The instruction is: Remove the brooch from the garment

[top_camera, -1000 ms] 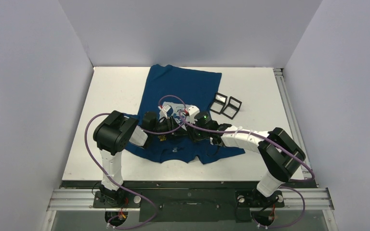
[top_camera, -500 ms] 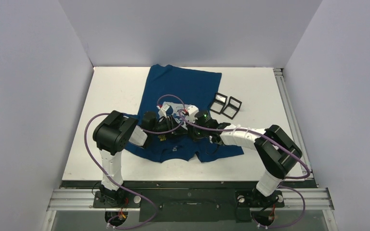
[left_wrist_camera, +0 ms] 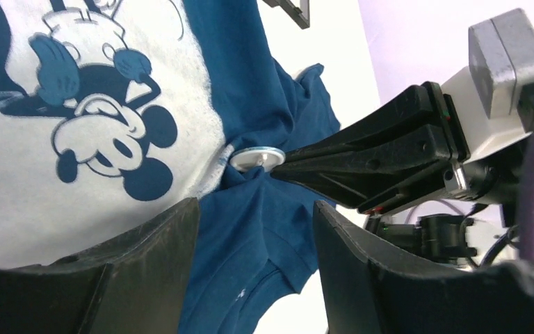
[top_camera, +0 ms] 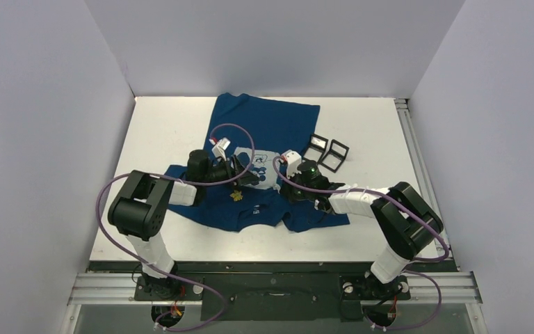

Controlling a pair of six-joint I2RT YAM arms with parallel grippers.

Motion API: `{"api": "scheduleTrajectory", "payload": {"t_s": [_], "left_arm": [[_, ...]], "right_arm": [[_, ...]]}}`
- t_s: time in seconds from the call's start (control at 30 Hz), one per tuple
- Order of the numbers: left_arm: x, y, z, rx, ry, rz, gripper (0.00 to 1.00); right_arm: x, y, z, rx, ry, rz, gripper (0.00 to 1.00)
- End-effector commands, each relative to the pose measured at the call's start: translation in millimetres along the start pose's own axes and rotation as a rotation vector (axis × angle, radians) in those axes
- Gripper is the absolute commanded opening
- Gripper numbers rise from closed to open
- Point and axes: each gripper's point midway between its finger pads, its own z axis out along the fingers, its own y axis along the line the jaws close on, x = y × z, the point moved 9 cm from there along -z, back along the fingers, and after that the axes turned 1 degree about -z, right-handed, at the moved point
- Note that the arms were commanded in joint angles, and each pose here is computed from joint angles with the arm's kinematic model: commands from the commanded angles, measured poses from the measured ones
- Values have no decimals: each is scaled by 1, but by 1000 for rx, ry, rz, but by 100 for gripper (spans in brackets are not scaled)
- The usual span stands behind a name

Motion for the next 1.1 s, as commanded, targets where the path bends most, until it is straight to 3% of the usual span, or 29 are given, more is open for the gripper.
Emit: {"api": "scheduleTrajectory", "payload": {"t_s": [0.0,0.17,0.37,0.5,0.67,0.77,1.07], "left_arm": [[-27,-15,-7,-37,45,344,58],[-56,-26,-19,-46,101,738,62],[-98,-34,-34,121,165,966,60],[-92,-35,-44,235,196,1302,61],[-82,-29,-33,340,279,1603,60],[-64,-26,-17,428,394,1657,60],[-36,-24,31,609,500,1848,43]], "right_arm": [[-13,-6,-9,-33,-97,-9,0],[-10,-7,-6,-84,-107,-5,0],[-6,-10,1,-106,-123,13,0],[-1,-16,2,-109,-124,46,0],[6,-21,0,-123,-136,52,0],[9,-21,-1,-121,-142,34,0],[11,-19,-4,-101,-182,-40,0]]}}
